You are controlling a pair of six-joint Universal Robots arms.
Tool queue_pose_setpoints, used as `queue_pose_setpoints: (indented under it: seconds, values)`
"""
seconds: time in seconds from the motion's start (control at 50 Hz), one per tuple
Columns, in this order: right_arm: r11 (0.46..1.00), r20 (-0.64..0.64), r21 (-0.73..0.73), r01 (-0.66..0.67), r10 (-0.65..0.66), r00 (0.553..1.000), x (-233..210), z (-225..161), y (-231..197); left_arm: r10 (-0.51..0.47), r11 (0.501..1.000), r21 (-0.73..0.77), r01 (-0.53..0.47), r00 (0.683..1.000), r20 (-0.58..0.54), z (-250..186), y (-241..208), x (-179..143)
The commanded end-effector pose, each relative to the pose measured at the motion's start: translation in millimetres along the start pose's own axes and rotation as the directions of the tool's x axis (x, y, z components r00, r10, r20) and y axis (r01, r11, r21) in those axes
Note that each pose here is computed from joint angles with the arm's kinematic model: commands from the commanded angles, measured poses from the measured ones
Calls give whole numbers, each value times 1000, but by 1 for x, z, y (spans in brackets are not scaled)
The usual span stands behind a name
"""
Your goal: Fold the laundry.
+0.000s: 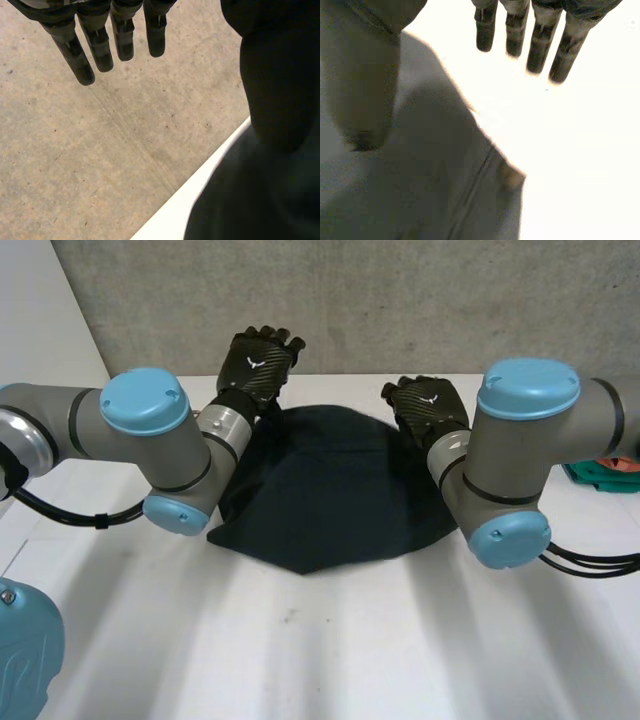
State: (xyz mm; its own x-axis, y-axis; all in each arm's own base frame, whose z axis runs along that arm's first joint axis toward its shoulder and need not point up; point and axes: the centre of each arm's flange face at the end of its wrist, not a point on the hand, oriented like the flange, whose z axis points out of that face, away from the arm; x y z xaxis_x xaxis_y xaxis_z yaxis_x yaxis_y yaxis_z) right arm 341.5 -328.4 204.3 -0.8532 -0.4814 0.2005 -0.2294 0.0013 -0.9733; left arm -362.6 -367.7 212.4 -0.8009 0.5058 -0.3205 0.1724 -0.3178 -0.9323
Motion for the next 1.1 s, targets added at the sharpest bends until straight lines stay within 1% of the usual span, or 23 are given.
queue_pose_setpoints:
  seconds: [0.02, 0.06, 0.08, 0.1, 0.16, 0.18, 0.26, 0.3, 0.32, 0.38, 0.42, 0.44, 0.48, 0.5, 0.52, 0.58, 0.64, 0.74, 0.8, 0.88, 1.1]
  values:
    - [995, -17, -2, 96, -96, 995, 9, -11, -9, -26, 999, -40, 28, 998, 55, -33, -31, -2]
    - [993, -10, 1, 114, -114, 993, 10, -23, -18, -30, 998, -44, 33, 997, 70, -46, -44, -6]
    - [992, -5, 5, 128, -128, 992, 11, -28, -22, -31, 998, -54, 35, 997, 75, -59, -52, -8]
    - [987, 12, 14, 162, -162, 987, 11, -40, -32, -29, 998, -62, 34, 997, 74, -66, -55, -9]
    - [972, 58, 3, 233, -233, 971, 13, -55, -35, -32, 994, -102, 38, 998, 62, -96, -61, -8]
    - [959, 82, -29, 281, -278, 957, 19, -62, -28, -32, 993, -111, 39, 998, 60, -104, -62, -8]
    - [929, 136, -123, 350, -334, 933, 31, -72, -1, -41, 978, -203, 45, 999, 24, -143, -53, 2]
    - [921, 157, -152, 359, -336, 929, 33, -76, 8, -45, 969, -244, 45, 999, 6, -157, -47, 7]
    - [918, 166, -163, 361, -336, 927, 33, -78, 12, -57, 956, -289, 52, 998, -11, -168, -39, 13]
    - [912, 201, -198, 360, -322, 925, 29, -85, 25, -85, 936, -345, 69, 996, -31, -180, -31, 21]
    - [909, 215, -210, 360, -316, 924, 28, -87, 29, -126, 914, -392, 104, 991, -33, -188, -25, 25]
    - [909, 221, -216, 356, -309, 925, 27, -87, 33, -158, 894, -429, 130, 987, -29, -191, -18, 28]
    - [910, 236, -220, 352, -300, 924, 25, -85, 38, -190, 867, -474, 155, 981, -26, -192, -7, 31]
    - [909, 246, -226, 349, -294, 924, 23, -85, 42, -211, 838, -517, 172, 977, -17, -191, 6, 33]
    - [908, 272, -238, 344, -278, 921, 20, -81, 52, -221, 822, -542, 177, 975, -17, -190, 15, 36]
    - [908, 303, -244, 341, -263, 916, 15, -77, 61, -224, 810, -560, 176, 974, -18, -183, 27, 39]
    - [911, 313, -237, 338, -258, 914, 14, -73, 65, -221, 809, -561, 177, 975, -10, -177, 32, 37]
    - [938, 279, -209, 277, -214, 936, 15, -53, 72, -215, 838, -508, 200, 976, 29, -152, 30, 23]
    - [949, 271, -213, 233, -171, 947, 14, -42, 76, -208, 836, -514, 192, 978, 27, -141, 42, 25]
    - [957, 261, -205, 204, -147, 954, 14, -29, 79, -204, 841, -507, 191, 979, 30, -125, 52, 27]
    - [968, 243, -160, 192, -149, 958, 11, 0, 81, -198, 869, -457, 190, 980, 32, -91, 65, 28]
